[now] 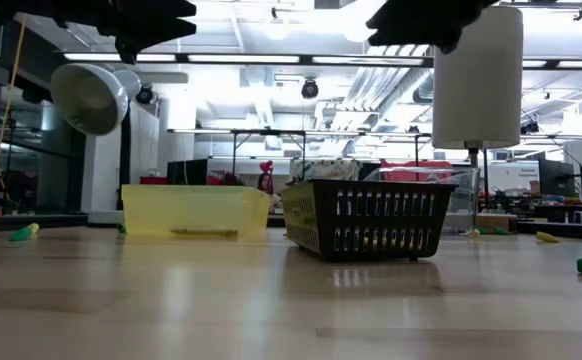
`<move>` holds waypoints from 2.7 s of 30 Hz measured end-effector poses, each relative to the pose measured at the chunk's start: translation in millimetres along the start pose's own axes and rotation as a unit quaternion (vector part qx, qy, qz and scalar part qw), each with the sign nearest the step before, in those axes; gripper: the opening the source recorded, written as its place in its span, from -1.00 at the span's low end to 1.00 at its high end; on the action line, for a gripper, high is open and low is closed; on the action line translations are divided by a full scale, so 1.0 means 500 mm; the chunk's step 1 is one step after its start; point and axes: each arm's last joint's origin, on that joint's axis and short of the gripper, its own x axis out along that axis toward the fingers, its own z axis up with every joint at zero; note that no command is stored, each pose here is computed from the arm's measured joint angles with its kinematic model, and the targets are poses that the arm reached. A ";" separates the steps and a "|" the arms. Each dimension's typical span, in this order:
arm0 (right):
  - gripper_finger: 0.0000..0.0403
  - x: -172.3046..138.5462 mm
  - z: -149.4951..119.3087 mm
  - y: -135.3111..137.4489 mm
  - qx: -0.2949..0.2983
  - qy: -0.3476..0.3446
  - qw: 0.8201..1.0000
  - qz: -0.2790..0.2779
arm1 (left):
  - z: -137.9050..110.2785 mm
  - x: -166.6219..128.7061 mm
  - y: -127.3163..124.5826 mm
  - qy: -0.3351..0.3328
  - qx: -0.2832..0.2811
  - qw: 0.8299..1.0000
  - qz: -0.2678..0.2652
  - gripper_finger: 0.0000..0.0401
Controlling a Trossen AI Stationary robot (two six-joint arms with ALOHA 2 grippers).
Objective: Sort crayons
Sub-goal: Put the yellow crayon into the black bin
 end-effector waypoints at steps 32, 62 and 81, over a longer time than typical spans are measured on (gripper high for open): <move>-0.19 -0.201 -0.226 0.076 0.386 0.639 0.647 -0.159 | -0.030 0.018 -0.010 0.038 0.013 0.999 0.004 -0.23; -0.25 -0.141 -0.325 0.173 0.368 0.677 0.625 -0.126 | -0.030 0.018 -0.010 0.038 0.027 0.999 0.003 -0.23; -0.98 -0.143 -0.307 0.166 0.271 0.670 0.689 -0.051 | -0.025 0.018 -0.002 0.022 0.024 0.996 0.082 -0.23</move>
